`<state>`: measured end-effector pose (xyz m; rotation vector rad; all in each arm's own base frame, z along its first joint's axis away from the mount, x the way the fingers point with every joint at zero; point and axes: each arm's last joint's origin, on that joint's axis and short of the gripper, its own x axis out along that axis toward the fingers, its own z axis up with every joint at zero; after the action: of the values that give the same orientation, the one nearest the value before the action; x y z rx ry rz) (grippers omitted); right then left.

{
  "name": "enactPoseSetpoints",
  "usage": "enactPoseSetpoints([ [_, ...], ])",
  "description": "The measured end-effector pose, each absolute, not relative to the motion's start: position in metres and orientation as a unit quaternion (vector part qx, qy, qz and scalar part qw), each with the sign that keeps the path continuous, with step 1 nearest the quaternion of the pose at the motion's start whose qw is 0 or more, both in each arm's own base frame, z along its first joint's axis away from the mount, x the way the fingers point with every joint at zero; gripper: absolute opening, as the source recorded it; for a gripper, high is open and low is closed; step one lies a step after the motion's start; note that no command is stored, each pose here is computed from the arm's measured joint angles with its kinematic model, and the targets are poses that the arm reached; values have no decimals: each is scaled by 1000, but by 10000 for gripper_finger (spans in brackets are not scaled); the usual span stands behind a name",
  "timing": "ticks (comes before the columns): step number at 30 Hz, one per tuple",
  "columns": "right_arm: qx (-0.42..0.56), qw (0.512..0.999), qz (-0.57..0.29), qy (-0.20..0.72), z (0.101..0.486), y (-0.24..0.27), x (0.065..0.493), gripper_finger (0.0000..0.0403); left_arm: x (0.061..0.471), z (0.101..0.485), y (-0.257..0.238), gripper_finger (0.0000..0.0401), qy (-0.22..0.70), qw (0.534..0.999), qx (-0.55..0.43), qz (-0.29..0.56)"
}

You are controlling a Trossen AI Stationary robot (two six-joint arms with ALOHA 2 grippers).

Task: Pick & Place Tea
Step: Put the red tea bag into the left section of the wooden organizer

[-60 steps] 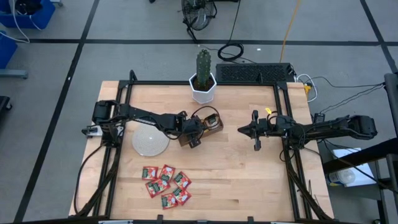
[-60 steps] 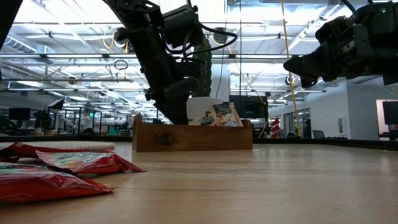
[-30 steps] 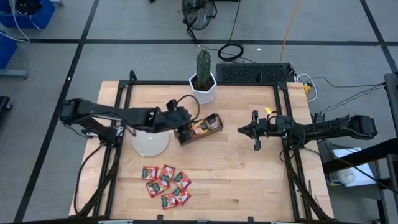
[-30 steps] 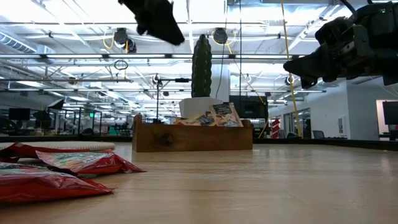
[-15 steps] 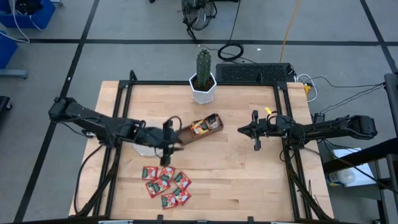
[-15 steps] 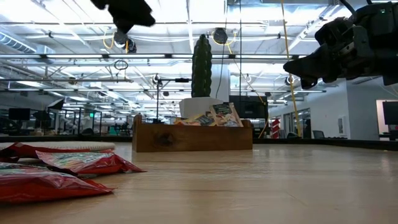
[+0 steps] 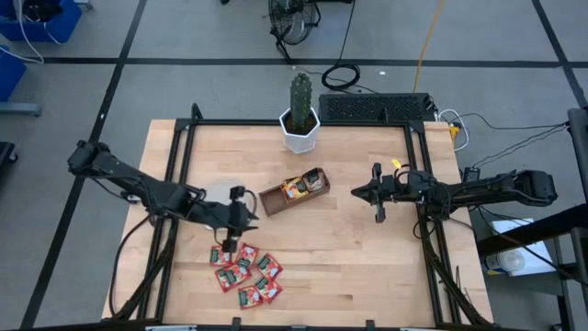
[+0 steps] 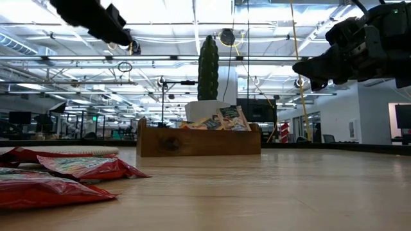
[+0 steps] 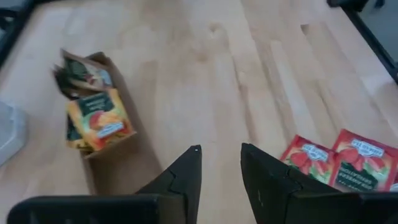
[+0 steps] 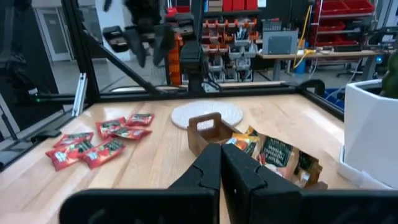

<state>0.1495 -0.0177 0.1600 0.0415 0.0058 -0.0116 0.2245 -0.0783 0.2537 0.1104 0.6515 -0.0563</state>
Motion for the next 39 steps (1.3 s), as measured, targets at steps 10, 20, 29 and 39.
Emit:
enactPoseSetpoints([
  [10,21,1000,-6,7,159,-18,149,0,203,206,-56,118,245,969,-42,-3],
  [20,21,1000,-6,6,159,-18,149,0,224,207,-79,118,355,929,-101,-22],
  [29,21,1000,-6,7,159,-18,150,0,267,201,-112,139,680,715,-82,139],
  [39,21,1000,-6,6,159,-18,149,0,294,189,-107,273,805,548,-170,149],
])
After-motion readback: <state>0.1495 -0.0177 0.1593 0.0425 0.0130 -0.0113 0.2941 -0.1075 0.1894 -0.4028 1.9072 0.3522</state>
